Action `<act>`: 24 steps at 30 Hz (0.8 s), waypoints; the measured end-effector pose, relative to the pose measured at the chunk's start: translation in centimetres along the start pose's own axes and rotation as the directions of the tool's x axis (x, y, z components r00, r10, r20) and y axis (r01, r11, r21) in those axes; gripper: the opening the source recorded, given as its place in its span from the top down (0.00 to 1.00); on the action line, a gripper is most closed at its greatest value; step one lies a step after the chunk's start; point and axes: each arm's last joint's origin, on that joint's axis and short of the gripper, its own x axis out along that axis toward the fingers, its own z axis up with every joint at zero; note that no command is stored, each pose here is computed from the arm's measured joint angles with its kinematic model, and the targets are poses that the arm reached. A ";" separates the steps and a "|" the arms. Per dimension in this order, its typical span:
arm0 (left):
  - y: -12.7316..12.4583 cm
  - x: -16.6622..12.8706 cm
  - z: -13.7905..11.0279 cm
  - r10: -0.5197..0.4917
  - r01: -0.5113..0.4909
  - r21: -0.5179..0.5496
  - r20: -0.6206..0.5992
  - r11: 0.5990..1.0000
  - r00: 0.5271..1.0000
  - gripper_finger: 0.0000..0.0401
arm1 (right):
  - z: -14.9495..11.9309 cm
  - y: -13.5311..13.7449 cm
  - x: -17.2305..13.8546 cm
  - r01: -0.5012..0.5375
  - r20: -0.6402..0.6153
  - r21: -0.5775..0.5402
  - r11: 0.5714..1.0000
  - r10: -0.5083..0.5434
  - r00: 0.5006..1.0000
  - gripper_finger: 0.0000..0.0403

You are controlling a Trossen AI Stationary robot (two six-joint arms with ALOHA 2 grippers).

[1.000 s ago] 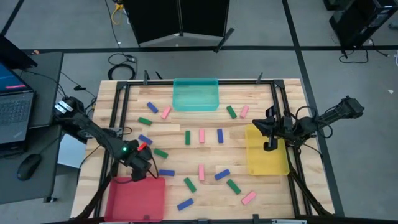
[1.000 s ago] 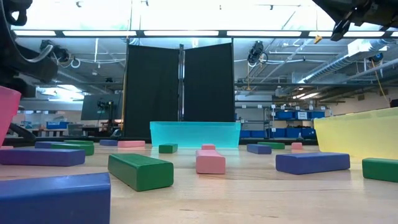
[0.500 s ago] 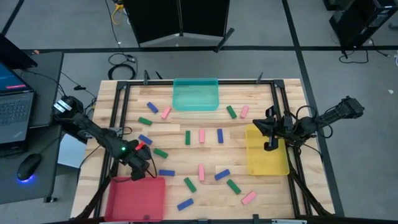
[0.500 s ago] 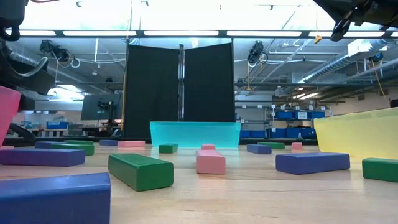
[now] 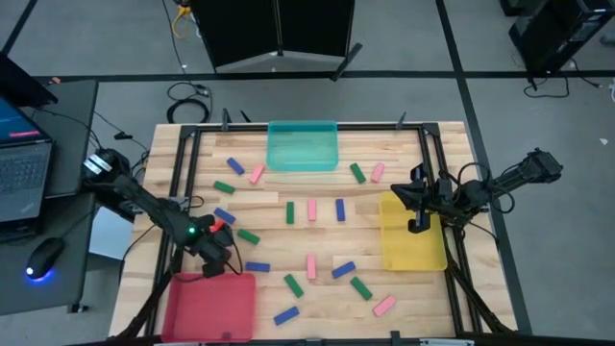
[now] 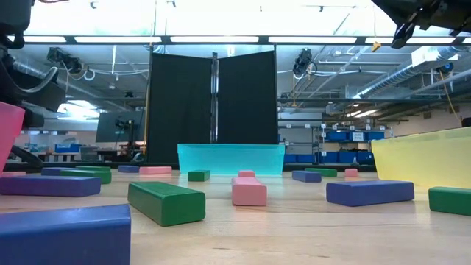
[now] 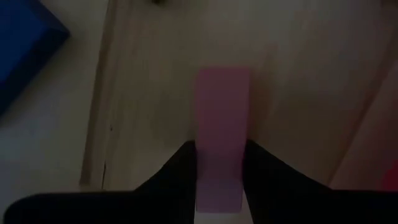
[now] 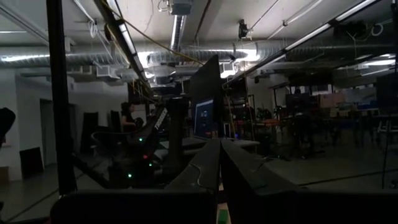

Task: Sort blocks
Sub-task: Put the pink block into the red bin

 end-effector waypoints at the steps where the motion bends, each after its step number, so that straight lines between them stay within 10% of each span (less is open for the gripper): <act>1: -0.2 -0.4 0.2 0.008 -0.008 0.007 0.011 1.000 1.000 0.75 | 0.0 0.0 0.0 0.000 0.000 0.000 1.000 0.000 1.000 0.94; 8: -1.2 -7.0 1.9 0.033 -0.035 0.014 0.132 0.999 0.991 0.75 | 0.1 -0.1 0.1 0.012 0.008 0.001 1.000 -0.012 1.000 0.94; 14: -4.5 -12.8 2.6 -0.252 0.216 0.152 0.289 0.965 0.924 0.75 | 0.1 -0.2 0.1 0.019 0.009 0.005 1.000 -0.019 1.000 0.94; 24: -11.7 -8.3 1.4 -0.404 0.394 0.148 0.046 0.907 0.913 0.75 | 0.5 -0.5 0.8 0.057 0.042 0.091 0.994 -0.061 0.997 0.94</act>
